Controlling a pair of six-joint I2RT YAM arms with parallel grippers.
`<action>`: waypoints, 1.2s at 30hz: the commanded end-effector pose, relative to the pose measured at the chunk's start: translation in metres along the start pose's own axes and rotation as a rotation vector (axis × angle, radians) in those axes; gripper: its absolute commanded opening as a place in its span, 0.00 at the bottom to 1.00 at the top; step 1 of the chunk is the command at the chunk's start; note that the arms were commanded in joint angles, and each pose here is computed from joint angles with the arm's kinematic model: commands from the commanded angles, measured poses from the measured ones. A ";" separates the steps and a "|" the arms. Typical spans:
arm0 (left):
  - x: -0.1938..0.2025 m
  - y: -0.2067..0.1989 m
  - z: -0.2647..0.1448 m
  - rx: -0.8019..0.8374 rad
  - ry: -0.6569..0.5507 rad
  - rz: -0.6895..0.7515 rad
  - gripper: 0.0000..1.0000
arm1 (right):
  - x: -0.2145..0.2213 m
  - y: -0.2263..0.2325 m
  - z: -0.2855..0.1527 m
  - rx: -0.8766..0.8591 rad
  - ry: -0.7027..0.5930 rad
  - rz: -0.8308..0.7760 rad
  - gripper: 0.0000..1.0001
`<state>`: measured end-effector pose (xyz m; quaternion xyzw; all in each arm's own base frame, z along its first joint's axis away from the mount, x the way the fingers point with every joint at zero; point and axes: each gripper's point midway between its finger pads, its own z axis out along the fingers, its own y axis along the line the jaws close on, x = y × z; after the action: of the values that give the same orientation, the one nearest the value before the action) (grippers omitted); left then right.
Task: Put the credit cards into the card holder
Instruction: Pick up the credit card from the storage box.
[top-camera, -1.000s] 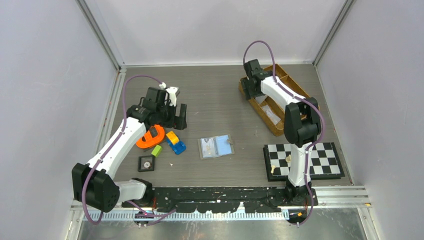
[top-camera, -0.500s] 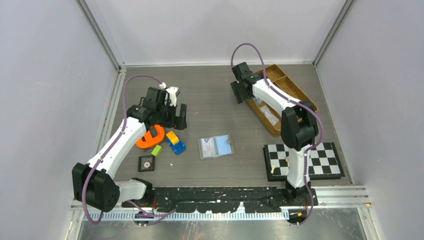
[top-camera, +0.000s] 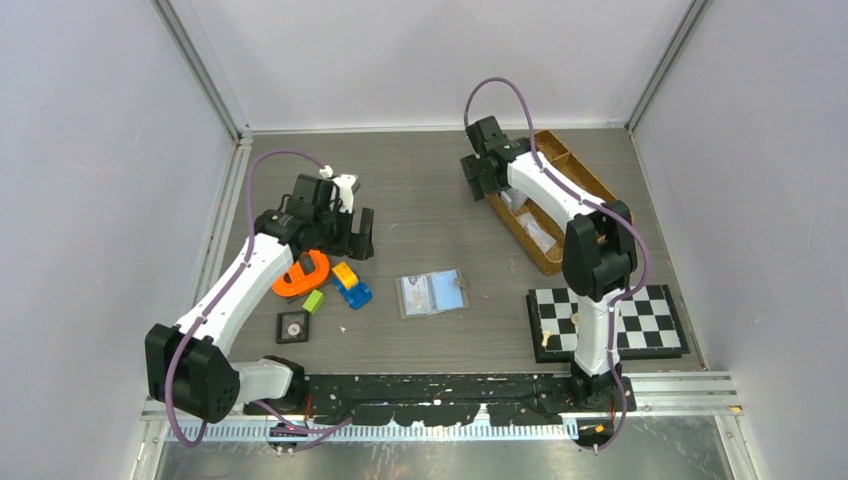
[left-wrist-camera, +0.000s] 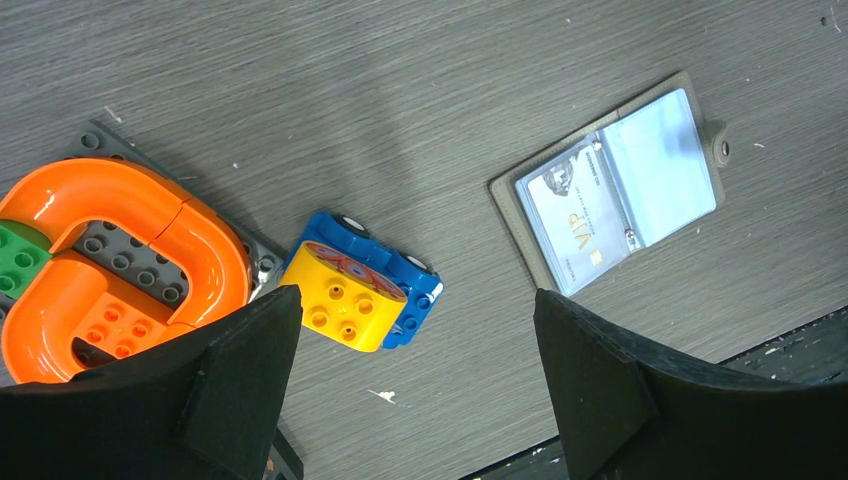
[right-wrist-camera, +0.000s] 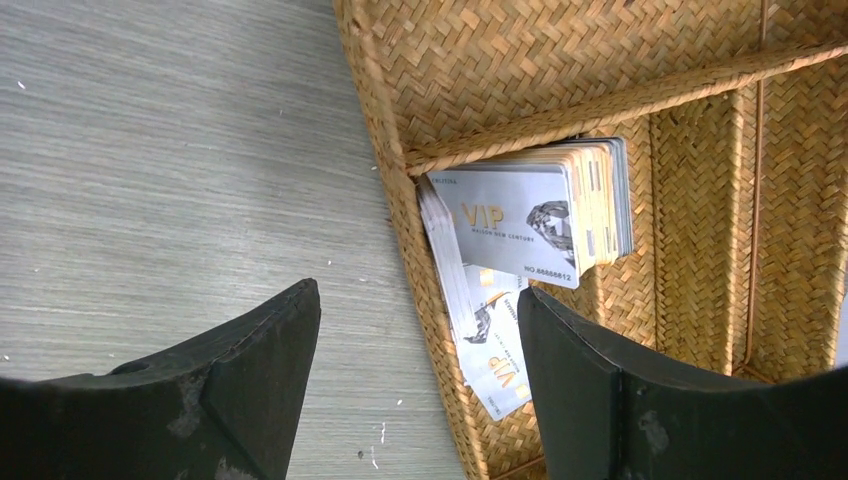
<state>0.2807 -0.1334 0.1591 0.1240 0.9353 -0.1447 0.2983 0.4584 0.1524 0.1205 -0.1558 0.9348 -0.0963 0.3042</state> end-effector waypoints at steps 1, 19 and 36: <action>0.000 -0.002 0.002 0.014 0.000 0.006 0.88 | -0.014 -0.005 0.002 -0.024 -0.025 0.036 0.78; 0.001 -0.002 0.002 0.016 0.001 0.006 0.88 | 0.000 0.011 0.020 -0.158 0.059 0.041 0.71; 0.001 -0.002 0.002 0.013 0.002 0.006 0.88 | -0.013 0.005 -0.002 -0.169 0.006 0.057 0.66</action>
<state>0.2797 -0.1332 0.1559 0.1242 0.9368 -0.1440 0.2938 0.4582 0.1544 0.0792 -0.1588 0.9582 -0.0276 0.2362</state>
